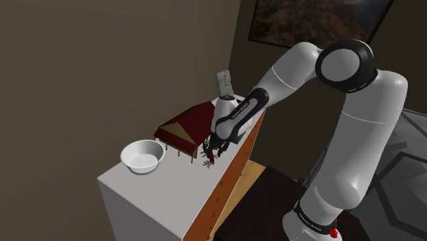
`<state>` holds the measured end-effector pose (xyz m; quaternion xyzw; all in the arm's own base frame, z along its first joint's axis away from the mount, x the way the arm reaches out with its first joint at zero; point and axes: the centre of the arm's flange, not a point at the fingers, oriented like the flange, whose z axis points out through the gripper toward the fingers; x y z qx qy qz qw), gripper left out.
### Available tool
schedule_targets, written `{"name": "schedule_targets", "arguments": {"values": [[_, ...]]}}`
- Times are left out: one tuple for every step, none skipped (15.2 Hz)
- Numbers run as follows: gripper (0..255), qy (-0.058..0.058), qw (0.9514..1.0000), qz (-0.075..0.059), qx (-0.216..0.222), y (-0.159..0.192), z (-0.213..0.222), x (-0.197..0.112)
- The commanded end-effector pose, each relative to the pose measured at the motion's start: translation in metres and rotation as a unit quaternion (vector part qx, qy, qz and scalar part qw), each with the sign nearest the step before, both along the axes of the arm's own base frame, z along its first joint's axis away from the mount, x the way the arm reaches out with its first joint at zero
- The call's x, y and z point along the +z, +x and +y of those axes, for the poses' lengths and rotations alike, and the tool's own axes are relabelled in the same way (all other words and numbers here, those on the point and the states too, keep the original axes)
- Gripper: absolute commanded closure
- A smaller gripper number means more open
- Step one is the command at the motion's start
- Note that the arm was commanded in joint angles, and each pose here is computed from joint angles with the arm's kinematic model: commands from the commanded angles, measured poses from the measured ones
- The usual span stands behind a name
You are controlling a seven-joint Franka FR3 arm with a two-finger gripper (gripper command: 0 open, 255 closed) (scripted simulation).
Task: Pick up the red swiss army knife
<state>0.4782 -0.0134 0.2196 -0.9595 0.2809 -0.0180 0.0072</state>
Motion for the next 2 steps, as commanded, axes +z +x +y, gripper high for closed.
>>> {"name": "schedule_targets", "arguments": {"values": [[255, 0.0, 1.0, 0.0, 0.0, -0.0005, -0.0013, 0.0071], [255, 0.0, 1.0, 0.0, 0.0, -0.0005, -0.0013, 0.0071]]}}
